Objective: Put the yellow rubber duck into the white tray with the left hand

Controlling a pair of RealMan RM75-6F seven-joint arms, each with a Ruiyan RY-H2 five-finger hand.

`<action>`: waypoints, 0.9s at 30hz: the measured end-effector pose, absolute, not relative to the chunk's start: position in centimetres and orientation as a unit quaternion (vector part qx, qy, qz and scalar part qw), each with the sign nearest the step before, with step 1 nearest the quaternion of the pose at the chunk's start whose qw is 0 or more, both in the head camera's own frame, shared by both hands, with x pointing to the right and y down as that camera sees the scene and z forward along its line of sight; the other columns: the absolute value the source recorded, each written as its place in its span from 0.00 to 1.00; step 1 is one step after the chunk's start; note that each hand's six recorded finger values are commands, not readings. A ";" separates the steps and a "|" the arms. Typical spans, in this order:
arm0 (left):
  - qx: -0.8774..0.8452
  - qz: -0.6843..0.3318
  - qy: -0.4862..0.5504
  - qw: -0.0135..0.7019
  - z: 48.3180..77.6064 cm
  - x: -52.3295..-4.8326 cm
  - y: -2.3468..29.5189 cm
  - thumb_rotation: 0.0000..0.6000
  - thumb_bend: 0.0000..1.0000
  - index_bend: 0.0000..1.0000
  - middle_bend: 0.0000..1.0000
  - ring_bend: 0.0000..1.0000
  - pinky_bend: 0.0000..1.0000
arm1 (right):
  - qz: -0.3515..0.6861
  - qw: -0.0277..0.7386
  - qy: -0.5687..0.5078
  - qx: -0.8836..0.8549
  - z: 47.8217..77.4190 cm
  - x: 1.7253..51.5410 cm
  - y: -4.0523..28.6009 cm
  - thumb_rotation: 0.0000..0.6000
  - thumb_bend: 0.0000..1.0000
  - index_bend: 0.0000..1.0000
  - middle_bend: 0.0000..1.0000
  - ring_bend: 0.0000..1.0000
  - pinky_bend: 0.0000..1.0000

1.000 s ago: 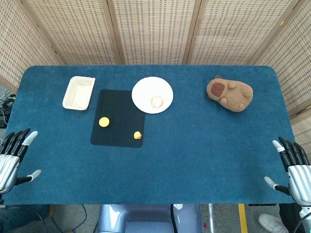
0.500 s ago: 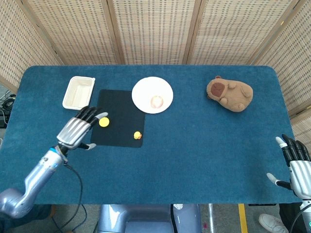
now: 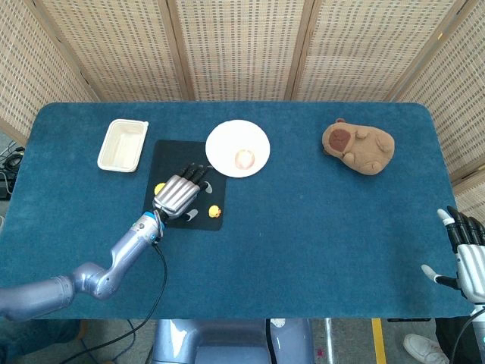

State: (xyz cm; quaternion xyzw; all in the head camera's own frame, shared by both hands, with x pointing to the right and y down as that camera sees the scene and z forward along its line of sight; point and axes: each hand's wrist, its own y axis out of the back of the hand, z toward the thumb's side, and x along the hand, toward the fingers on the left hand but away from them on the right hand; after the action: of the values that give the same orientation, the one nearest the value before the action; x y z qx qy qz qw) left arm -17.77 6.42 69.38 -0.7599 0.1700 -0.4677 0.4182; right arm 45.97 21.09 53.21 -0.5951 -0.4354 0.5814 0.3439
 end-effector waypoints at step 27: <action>-0.768 -0.497 0.133 0.381 75.7 -14.0 7.5 1.00 0.34 0.46 0.00 0.00 0.00 | 0.603 0.327 -0.442 -0.579 54.4 47.7 20.4 1.00 0.00 0.00 0.00 0.00 0.00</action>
State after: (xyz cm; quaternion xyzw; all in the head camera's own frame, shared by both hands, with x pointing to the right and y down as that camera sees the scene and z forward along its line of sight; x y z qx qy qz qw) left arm -13.99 7.53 75.72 -0.7684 0.1330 -0.4967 0.3809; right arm 47.73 20.44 54.38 -0.5785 -0.4418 0.6029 0.3266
